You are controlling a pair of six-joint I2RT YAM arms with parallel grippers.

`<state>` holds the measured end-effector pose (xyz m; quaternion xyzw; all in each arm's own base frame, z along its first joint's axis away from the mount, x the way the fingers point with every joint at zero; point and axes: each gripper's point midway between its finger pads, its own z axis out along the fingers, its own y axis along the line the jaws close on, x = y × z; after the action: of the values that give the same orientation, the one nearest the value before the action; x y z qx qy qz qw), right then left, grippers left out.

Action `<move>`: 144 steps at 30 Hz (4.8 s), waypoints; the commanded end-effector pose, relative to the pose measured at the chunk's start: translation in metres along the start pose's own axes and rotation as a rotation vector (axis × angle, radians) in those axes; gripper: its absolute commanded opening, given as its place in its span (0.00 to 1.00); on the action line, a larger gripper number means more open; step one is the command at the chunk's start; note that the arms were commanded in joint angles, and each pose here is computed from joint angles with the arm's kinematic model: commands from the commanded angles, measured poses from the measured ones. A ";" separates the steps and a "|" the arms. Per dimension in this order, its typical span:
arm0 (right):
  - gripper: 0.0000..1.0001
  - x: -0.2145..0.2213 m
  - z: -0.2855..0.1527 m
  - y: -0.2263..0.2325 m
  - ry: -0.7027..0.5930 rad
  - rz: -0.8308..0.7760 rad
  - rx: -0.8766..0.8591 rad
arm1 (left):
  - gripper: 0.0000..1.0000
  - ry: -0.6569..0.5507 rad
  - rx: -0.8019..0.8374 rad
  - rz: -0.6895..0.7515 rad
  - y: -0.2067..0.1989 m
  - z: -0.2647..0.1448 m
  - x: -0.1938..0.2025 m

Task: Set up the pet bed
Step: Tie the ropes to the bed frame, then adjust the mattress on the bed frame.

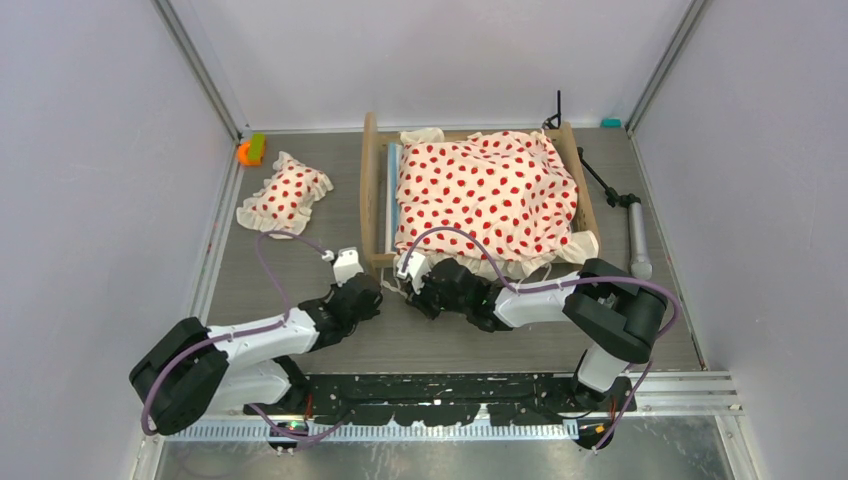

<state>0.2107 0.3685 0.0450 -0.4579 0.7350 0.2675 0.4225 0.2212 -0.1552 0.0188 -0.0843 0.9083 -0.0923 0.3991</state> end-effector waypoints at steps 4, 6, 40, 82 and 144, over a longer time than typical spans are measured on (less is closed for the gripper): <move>0.00 -0.025 0.005 -0.004 -0.080 0.019 0.028 | 0.00 0.056 -0.138 0.008 0.034 -0.010 0.017; 0.00 -0.027 0.005 -0.007 -0.088 0.039 0.048 | 0.00 0.023 -0.139 -0.012 0.035 -0.016 0.007; 0.00 -0.014 -0.075 -0.089 -0.156 0.515 0.670 | 0.00 -0.246 -0.240 -0.066 0.068 -0.061 -0.131; 0.53 -0.058 -0.124 -0.045 -0.163 0.554 0.417 | 0.49 -0.116 0.012 -0.043 0.036 -0.074 -0.128; 0.75 -0.144 -0.010 -0.146 0.155 0.609 0.586 | 0.90 -0.065 -0.573 -0.143 0.216 0.149 -0.285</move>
<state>0.3646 0.3523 0.1700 -0.0957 0.9094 0.1208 0.3864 0.5001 0.0906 0.0706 -0.2441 0.8857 0.1319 0.3721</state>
